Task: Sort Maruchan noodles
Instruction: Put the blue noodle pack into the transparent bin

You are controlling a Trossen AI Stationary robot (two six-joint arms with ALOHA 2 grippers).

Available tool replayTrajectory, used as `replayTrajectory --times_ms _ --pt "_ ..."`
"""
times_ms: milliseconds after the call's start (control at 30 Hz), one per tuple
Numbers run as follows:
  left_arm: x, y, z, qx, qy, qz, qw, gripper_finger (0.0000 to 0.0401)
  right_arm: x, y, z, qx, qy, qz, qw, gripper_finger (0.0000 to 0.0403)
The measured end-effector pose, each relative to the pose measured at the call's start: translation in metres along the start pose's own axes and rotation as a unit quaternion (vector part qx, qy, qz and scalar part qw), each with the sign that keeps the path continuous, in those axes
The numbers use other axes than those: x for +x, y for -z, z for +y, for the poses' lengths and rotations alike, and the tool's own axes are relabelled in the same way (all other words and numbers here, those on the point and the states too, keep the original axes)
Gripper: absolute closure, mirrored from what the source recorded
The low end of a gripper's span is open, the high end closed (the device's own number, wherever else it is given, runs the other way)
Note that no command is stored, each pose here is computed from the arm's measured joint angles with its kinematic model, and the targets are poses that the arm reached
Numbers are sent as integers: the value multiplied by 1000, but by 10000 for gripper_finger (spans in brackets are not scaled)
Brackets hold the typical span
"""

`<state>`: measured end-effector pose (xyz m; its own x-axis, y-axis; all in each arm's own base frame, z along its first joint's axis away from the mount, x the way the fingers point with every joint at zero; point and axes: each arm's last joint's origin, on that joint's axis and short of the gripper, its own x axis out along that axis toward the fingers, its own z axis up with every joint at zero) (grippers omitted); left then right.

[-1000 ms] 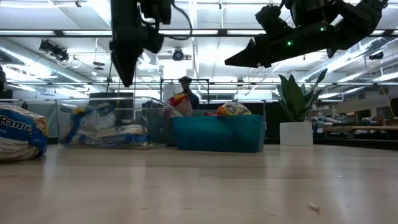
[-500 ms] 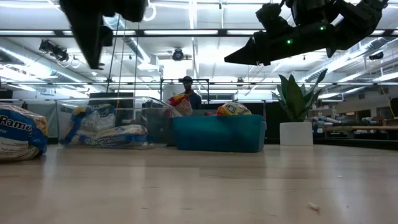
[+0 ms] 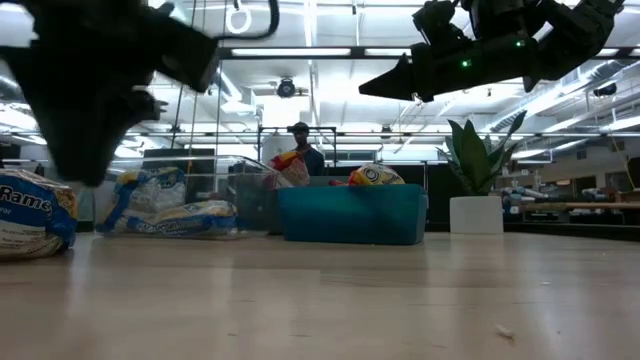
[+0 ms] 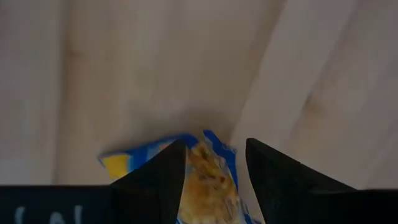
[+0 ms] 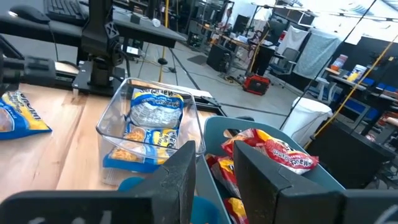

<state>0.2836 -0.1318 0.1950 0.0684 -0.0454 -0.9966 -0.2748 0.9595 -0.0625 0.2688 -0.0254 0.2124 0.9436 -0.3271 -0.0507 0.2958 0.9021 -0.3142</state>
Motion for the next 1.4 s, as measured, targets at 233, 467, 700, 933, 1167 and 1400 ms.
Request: replayTrajectory --times_ms 233,467,700,933,1167,1400 --pt "19 -2 5 5 1 79 997 231 0 1 0 -1 -1 3 1000 289" --pt "16 -2 8 1 4 83 997 281 0 1 0 -1 -2 4 1000 289" --pt "-28 20 9 -102 33 66 992 285 0 1 0 -2 -2 7 1000 289" --pt "-43 54 -17 -235 53 88 967 276 1 1 -4 -13 7 2 1000 289" --pt "-29 56 -40 -286 82 103 949 254 4 1 -17 -17 26 -16 999 289" --pt "-4 52 -44 -308 48 157 937 193 6 0 -31 -17 14 -43 999 289"
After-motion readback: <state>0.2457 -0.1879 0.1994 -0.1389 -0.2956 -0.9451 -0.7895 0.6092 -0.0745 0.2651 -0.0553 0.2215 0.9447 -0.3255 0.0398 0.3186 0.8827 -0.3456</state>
